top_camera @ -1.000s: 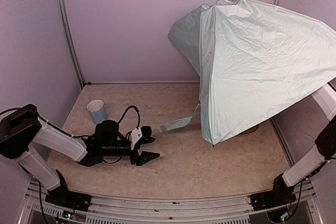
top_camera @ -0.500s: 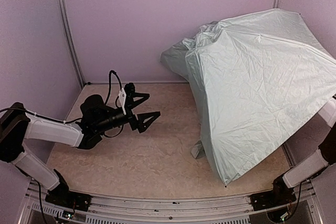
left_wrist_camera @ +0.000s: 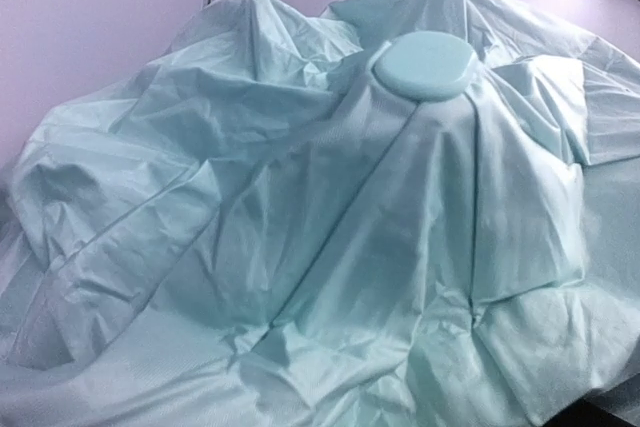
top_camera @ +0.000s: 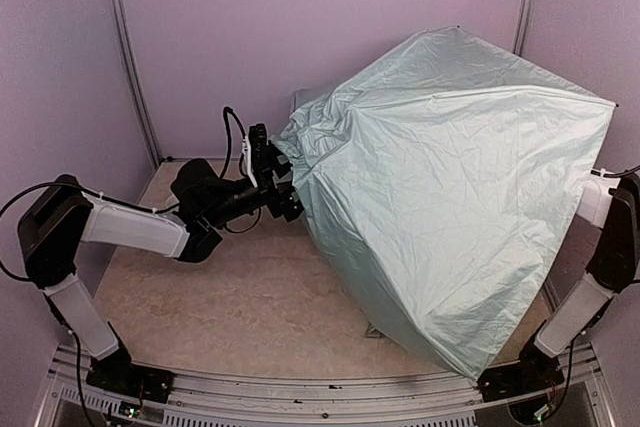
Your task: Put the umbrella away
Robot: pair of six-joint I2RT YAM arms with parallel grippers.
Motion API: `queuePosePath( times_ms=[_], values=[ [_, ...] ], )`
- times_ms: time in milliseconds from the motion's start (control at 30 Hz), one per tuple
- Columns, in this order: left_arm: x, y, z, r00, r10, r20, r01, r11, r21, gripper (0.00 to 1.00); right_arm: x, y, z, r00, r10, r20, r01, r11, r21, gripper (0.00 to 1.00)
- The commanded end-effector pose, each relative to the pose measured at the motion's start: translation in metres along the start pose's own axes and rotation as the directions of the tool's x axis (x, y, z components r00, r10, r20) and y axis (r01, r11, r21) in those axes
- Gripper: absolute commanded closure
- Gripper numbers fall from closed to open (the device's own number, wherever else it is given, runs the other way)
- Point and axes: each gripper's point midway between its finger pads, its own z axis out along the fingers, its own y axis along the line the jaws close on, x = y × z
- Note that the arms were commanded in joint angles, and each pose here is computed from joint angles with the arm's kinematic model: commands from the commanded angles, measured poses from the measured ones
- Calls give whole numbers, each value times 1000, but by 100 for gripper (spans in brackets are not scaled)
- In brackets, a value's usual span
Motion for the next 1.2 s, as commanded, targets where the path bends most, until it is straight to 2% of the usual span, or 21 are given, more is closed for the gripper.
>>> queuePosePath(
  times_ms=[0,100,167,200,400,433,500,567,633,733,800,833,1000,1167],
  values=[
    [-34,-43,21,994,21,112,-40,985,170,5,0,-2,31,1000,-1,-12,0,999,-48,100],
    [-32,-47,31,995,2,103,-21,983,184,11,5,-4,48,1000,15,-18,-16,998,-65,100],
    [-27,-45,36,996,-22,92,5,984,179,21,10,-3,58,999,21,-29,-23,997,-77,98],
    [-27,-43,35,995,-37,98,20,984,175,27,12,-2,61,999,22,-33,-25,996,-81,95],
    [-44,-43,17,981,-111,160,78,977,199,61,30,-7,59,996,35,-80,-36,999,-16,60],
    [-46,-42,13,980,-110,166,77,977,198,67,34,-7,57,995,42,-86,-43,999,-3,58],
    [-50,-41,6,980,-104,172,71,980,187,70,40,-9,50,994,66,-88,-65,998,13,57],
    [-53,-41,1,980,-100,173,69,981,179,68,45,-12,42,992,99,-74,-97,995,28,61],
    [-53,-42,-3,981,-90,169,60,983,171,53,48,-15,36,990,131,-52,-129,991,38,66],
    [-51,-41,-5,984,-73,163,48,987,155,45,52,-15,34,989,138,-48,-136,990,39,65],
    [-51,-37,-9,984,-71,164,49,989,138,32,55,-14,34,988,141,-55,-139,990,40,65],
    [-50,-34,-11,984,-72,163,52,991,124,28,56,-14,34,988,141,-58,-139,989,42,66],
    [-51,-14,-28,984,-59,169,53,998,40,24,62,-9,32,987,145,-67,-142,989,42,83],
    [-36,-8,-29,991,-74,113,72,997,19,22,65,-7,33,984,170,-59,-167,985,43,100]
  ],
)
